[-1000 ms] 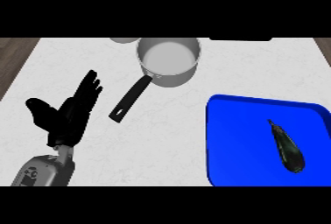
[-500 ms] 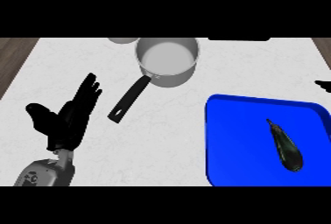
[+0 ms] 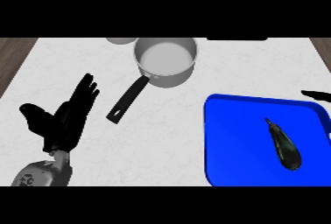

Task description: Pick the eggplant from the tray and place it in the pot

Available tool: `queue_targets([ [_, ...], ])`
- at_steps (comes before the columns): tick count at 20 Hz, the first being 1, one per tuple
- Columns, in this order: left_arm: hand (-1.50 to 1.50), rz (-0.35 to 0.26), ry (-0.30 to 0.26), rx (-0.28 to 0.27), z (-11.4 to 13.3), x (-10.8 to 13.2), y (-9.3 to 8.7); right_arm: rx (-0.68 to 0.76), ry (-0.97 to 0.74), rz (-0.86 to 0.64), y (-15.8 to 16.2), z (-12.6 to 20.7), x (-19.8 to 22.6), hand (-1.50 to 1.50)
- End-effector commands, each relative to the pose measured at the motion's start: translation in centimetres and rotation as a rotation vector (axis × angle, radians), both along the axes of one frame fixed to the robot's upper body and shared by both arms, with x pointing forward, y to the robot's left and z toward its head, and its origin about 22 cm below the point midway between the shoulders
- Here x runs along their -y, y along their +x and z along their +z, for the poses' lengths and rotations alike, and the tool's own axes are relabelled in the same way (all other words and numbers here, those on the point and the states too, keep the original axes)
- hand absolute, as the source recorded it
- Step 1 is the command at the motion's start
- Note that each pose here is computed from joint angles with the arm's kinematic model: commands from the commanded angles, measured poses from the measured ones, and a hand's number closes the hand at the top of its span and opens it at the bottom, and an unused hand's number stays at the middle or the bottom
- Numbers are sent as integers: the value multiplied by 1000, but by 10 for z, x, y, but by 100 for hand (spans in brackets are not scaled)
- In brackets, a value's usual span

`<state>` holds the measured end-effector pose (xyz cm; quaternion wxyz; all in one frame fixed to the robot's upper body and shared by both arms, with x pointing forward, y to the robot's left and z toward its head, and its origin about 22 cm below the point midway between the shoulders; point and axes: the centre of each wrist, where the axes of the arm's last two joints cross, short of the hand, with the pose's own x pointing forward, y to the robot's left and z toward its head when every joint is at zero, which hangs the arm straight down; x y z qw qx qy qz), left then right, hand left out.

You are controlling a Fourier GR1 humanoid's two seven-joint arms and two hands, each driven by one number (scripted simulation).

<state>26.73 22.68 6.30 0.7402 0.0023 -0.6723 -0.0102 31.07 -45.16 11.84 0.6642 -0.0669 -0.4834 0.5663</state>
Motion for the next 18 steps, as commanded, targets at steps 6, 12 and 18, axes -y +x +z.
queue_targets([
  [6, 0, 6, -11, 2, 0, -8, 2, -47, 129, 51, -4, -14, -16, -150],
  [12, 0, 9, -2, -6, -5, -4, -6, -81, 85, 29, 0, 4, -21, -150],
  [18, 0, 5, -3, 2, 5, 15, 5, -98, -1, -6, 4, -38, -36, -150],
])
